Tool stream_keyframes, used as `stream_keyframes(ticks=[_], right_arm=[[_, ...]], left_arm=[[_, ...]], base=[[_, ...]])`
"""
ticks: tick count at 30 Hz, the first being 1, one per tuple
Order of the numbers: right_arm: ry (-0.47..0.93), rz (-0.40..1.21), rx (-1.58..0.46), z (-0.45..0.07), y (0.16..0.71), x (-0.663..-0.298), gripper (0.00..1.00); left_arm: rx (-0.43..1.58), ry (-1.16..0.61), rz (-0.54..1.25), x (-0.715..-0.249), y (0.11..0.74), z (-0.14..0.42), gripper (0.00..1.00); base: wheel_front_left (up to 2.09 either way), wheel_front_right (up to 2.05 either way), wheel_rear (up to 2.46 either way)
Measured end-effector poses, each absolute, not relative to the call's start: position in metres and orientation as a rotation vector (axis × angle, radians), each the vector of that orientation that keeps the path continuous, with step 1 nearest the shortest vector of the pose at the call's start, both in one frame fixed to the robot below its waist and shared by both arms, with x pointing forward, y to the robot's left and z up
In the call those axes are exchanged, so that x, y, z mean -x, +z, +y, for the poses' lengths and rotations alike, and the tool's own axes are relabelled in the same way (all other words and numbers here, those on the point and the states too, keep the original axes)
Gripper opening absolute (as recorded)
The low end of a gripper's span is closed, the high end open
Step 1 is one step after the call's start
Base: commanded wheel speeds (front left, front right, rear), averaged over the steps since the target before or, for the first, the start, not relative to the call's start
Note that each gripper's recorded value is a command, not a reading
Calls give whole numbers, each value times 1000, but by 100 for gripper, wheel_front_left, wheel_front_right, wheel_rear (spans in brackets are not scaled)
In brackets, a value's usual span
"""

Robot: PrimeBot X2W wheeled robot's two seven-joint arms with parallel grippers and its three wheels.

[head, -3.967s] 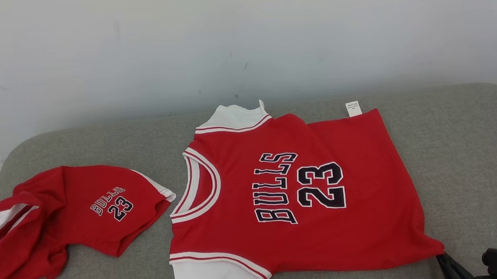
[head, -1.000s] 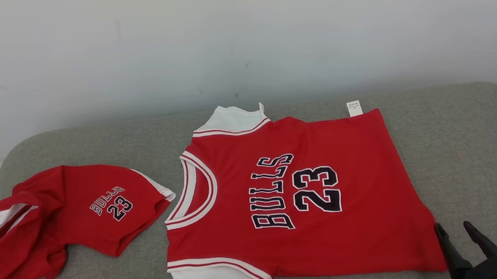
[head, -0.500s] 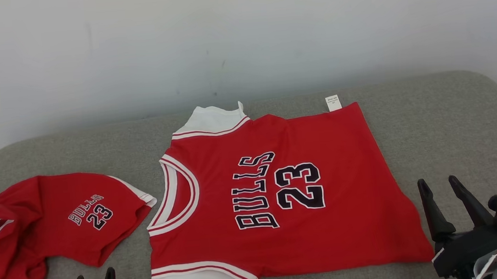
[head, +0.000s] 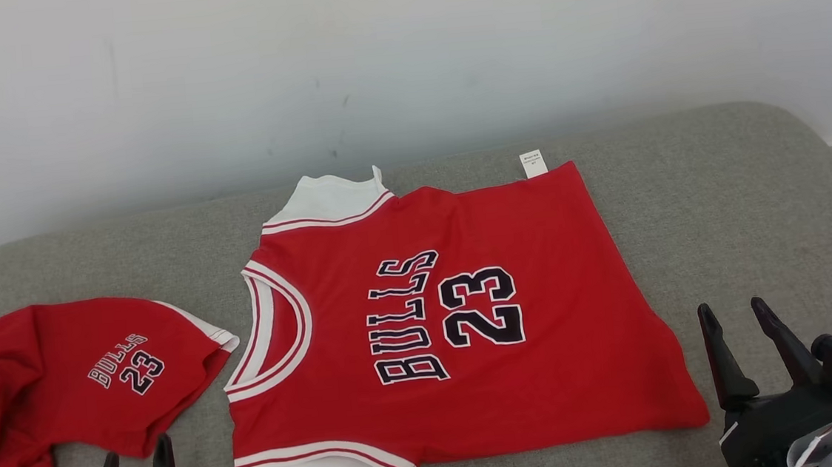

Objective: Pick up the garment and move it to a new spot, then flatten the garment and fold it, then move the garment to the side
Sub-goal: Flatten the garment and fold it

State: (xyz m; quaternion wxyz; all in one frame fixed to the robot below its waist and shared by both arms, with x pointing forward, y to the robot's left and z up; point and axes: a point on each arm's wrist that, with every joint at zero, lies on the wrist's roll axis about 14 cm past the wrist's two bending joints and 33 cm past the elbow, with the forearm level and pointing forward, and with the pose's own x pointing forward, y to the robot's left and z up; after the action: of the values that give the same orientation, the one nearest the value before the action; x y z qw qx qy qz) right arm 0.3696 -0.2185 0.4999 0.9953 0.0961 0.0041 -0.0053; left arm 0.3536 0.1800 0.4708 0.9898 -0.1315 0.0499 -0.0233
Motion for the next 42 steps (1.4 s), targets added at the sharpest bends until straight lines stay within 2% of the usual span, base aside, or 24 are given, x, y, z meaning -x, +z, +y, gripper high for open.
stream_keyframes(ticks=[12,42], right_arm=[[-48,25,-175,-226,491,-366,100],[-4,-1,-127,-209,497,-369,100]], left_arm=[[194,-26,83,-351,470,184,100],[37,-16,20,-342,483,189,100]], base=[[0,0,0],[0,0,0]])
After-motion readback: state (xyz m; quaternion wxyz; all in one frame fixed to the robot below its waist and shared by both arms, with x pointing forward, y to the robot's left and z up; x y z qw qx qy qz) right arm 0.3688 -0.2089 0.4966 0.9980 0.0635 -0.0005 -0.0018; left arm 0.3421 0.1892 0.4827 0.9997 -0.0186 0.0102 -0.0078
